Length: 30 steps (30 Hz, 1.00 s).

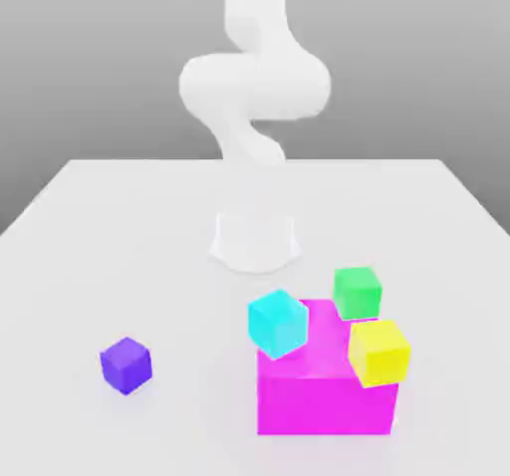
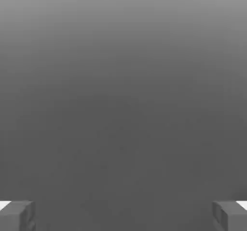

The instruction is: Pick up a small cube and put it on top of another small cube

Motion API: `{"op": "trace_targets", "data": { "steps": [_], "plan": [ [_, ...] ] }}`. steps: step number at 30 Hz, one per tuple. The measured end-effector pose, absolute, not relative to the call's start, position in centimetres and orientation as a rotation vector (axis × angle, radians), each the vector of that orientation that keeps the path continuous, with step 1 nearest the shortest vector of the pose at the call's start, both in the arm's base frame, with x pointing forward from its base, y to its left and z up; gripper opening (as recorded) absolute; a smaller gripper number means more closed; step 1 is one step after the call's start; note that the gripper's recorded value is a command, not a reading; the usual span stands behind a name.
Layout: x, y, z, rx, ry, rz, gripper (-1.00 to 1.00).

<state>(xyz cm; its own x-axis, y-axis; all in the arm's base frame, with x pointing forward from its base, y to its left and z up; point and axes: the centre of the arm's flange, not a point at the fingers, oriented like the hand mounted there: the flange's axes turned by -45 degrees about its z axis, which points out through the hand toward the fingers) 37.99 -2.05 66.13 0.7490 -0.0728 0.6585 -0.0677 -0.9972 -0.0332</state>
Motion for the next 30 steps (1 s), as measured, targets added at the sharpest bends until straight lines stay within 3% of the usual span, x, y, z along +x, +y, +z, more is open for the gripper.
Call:
{"op": "trace_targets", "data": {
  "steps": [5,10,15,20,27,28,30],
  "plan": [
    [42.7,-7.0,54.2,-2.998,0.343,-0.838,0.0],
    [43.5,-11.6,42.5,-3.025,0.565,-0.582,0.0],
    [40.8,-15.4,31.3,-3.017,0.789,-0.321,0.0],
    [35.1,-18.1,21.4,-2.969,1.021,-0.059,0.0],
    [33.8,-18.2,13.7,-2.961,1.055,0.0,0.0],
    [33.7,-18.2,13.1,-2.961,1.055,0.0,-1.0],
    [33.7,-18.2,13.1,-2.961,1.055,0.0,-1.0]
  ]
}}
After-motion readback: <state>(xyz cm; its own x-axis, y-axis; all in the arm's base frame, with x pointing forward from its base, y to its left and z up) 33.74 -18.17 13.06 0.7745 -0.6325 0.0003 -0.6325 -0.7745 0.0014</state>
